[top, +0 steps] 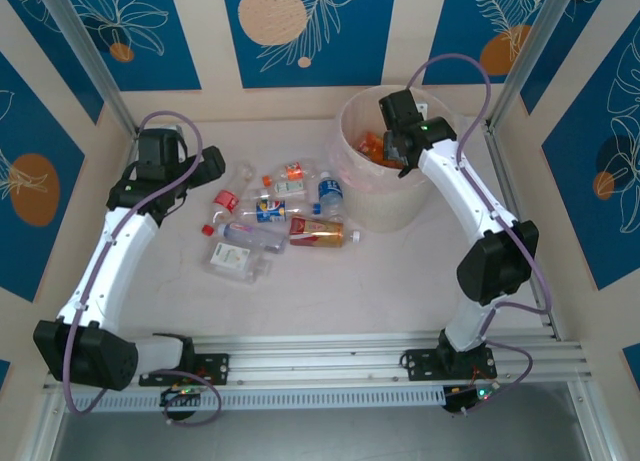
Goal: Put the plastic bottles in the bin
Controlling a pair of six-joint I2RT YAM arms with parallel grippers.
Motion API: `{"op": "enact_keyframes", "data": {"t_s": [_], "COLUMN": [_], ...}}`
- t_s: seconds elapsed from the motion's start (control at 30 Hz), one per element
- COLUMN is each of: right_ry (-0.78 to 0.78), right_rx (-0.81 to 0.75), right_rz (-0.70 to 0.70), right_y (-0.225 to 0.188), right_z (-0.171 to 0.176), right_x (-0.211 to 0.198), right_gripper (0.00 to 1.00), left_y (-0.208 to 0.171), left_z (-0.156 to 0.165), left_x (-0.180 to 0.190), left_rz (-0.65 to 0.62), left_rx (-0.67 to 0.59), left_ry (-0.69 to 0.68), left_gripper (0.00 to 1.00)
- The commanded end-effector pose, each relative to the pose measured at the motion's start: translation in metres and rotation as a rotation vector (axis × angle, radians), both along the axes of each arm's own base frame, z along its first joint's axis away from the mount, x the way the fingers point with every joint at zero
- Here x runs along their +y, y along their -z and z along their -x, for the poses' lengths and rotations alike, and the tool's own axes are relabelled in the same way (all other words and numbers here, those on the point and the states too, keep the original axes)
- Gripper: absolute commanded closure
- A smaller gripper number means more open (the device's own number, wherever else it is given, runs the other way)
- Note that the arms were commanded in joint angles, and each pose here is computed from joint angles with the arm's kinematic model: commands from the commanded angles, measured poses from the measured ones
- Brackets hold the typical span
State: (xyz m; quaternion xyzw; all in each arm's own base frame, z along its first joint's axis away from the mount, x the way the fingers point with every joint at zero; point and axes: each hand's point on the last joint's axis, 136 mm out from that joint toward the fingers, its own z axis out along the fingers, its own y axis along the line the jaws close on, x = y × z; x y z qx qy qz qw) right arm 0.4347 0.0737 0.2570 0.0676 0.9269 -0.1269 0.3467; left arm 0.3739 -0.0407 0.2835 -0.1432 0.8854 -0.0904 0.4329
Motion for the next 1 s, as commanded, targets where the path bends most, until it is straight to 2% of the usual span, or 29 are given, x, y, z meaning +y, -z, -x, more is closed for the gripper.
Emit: {"op": "enact_keyframes", "data": {"t_s": [0.0,0.37,0.67,0.97], "right_ry": [-0.005,-0.121,-0.278,-0.338], "right_rx": [-0.056,-0.201,-0.288,-0.338], "right_rz": [-0.043,-0.152,-0.254,-0.281], "right_y": [-0.027,-0.081,-0.117,-0.127], "right_z": [0.012,0.034,0.060,0.079], "right_x": [-0.002,0.019,0.056,0.073], "right_gripper": [0.17,0.01,0.01,0.01], "left_y": [0.014,0.031,0.076,0.126], "left_z": [0.004,0.001,-0.003,-0.006], "left_x": [0.009,0.009,0.010,0.004], "left_rz": [-0.056,-0.170,-0.305,-0.290], "left_rx": [0.049,0.160,0.381,0.531], "left_ry": [-0.004,0.086,0.230,0.313], "left_gripper": [0.01,0.01,0.02,0.11]}}
